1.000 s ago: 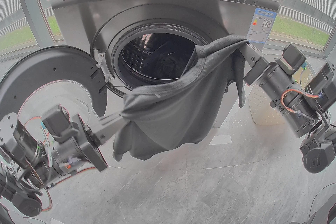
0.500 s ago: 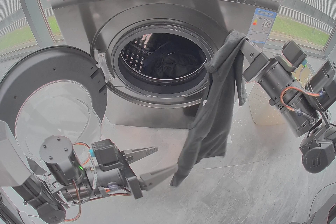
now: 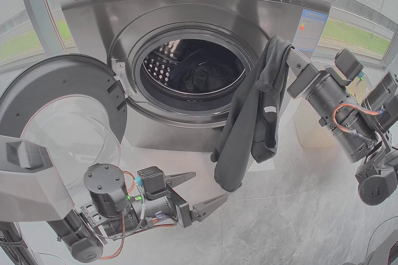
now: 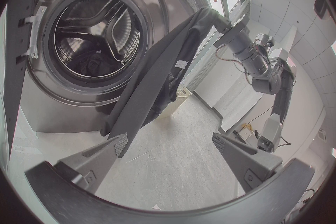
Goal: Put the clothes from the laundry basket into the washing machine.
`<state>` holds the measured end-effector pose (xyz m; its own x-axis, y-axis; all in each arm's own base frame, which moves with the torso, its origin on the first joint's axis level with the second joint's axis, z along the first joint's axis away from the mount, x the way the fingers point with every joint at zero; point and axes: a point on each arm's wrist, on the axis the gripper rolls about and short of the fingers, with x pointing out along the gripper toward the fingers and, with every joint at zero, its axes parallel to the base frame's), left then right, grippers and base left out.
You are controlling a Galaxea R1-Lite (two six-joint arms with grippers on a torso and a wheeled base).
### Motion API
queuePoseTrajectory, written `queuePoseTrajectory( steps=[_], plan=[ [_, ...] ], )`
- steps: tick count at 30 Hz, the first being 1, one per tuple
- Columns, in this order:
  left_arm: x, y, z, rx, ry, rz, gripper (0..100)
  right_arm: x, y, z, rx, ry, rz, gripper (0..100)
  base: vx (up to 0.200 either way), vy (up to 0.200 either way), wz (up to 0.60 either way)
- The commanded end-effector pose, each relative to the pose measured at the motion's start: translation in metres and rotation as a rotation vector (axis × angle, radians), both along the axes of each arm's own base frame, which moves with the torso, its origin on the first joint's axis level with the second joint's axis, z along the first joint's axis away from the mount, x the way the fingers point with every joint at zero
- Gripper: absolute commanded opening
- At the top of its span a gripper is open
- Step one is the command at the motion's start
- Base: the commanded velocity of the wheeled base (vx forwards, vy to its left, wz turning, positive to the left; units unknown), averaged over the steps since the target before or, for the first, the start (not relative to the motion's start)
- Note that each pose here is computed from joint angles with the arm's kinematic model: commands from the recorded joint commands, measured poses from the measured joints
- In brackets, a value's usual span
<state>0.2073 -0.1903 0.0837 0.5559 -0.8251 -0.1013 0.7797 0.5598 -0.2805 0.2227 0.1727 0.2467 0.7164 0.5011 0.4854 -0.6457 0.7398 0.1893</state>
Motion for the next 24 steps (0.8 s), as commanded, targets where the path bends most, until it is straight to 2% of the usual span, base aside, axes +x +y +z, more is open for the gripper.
queuePoseTrajectory(
  steps=[1, 12, 17, 20, 24],
  plan=[
    [0.009, -0.009, -0.017, 0.033, 0.022, 0.003, 100, 0.001, 0.001, -0.001, -0.004, 0.005, -0.001, 0, 0.0, 0.0, 0.0],
    [0.008, -0.019, -0.018, 0.045, -0.015, -0.032, 100, 0.004, 0.012, -0.005, -0.001, 0.024, -0.003, 0, 0.0, 0.0, 0.0],
    [0.013, -0.03, -0.02, 0.031, -0.027, -0.05, 100, 0.004, 0.024, -0.003, 0.016, 0.027, 0.004, 0, 0.0, 0.0, 0.0],
    [0.021, -0.04, -0.026, 0.028, -0.031, -0.057, 100, 0.003, 0.025, -0.004, 0.018, 0.028, 0.009, 0, 0.0, 0.0, 0.0],
    [0.034, -0.054, -0.029, 0.001, -0.049, -0.054, 100, 0.003, 0.025, -0.003, 0.019, 0.027, 0.009, 0, 0.0, 0.0, 0.0]
  ],
)
